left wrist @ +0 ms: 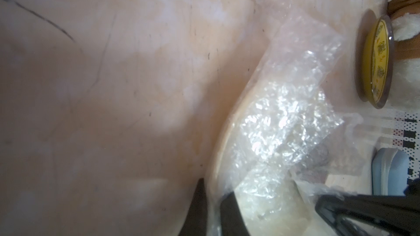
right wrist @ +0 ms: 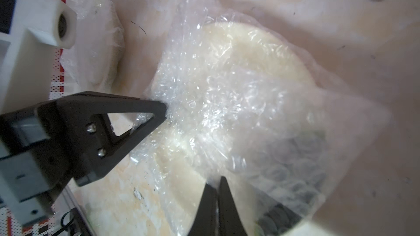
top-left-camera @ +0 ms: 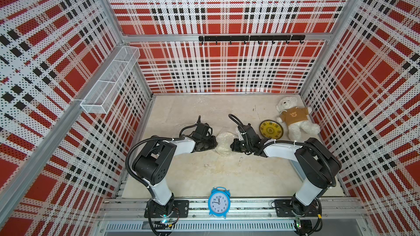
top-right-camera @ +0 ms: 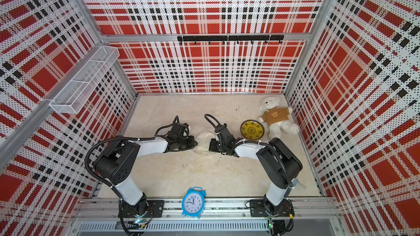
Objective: Unpack dinner plates from bubble wrap
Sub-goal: Unwrap the bubble wrap at the center of the board.
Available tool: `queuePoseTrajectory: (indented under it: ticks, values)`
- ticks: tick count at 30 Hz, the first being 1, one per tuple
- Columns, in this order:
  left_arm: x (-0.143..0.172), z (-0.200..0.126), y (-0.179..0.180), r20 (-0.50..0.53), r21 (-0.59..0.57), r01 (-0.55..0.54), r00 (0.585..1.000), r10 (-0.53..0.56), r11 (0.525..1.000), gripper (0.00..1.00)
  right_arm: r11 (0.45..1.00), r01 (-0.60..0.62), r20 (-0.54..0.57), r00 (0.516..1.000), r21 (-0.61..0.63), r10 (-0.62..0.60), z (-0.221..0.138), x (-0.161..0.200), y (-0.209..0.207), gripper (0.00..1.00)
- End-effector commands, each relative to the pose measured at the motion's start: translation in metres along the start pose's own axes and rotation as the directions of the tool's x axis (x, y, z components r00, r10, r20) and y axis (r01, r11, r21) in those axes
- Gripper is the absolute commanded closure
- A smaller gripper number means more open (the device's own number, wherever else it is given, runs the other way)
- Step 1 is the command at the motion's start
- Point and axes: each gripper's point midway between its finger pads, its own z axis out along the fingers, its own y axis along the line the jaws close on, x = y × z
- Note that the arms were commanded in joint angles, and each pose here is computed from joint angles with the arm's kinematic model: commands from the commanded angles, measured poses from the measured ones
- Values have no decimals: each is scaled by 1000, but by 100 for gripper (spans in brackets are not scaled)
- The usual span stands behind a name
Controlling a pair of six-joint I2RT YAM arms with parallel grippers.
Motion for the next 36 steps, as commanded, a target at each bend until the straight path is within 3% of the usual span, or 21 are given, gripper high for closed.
queuePoseTrajectory:
  ticks: [1, 7, 19, 21, 25, 30, 36]
  values:
    - [57, 6, 55, -182, -223, -51, 983, 10, 973, 100, 985, 3, 137, 990, -174, 21, -27, -38, 38, 100]
    - [57, 7, 56, -182, -232, -46, 983, 2, 972, 100, 982, -33, 212, 975, -186, 73, -54, -50, 28, 100]
    - [53, 4, 55, -167, -242, -36, 986, -5, 970, 100, 986, 3, 253, 967, -169, 40, -55, -49, 19, 100]
    - [52, 4, 52, -163, -234, -30, 987, -9, 972, 100, 992, 28, 218, 976, -124, -1, -50, -48, 22, 83]
    - [46, -1, 42, -141, -206, -1, 990, -29, 979, 100, 994, 106, 172, 979, 31, -110, -48, -50, 22, 58]
    - [37, -11, 25, -102, -152, 35, 993, -51, 988, 100, 971, 188, 138, 968, 147, -208, -54, -56, 23, 54]
    - [31, -18, 17, -85, -127, 35, 995, -46, 991, 100, 928, 321, -18, 946, 190, -323, -36, -43, 21, 54]
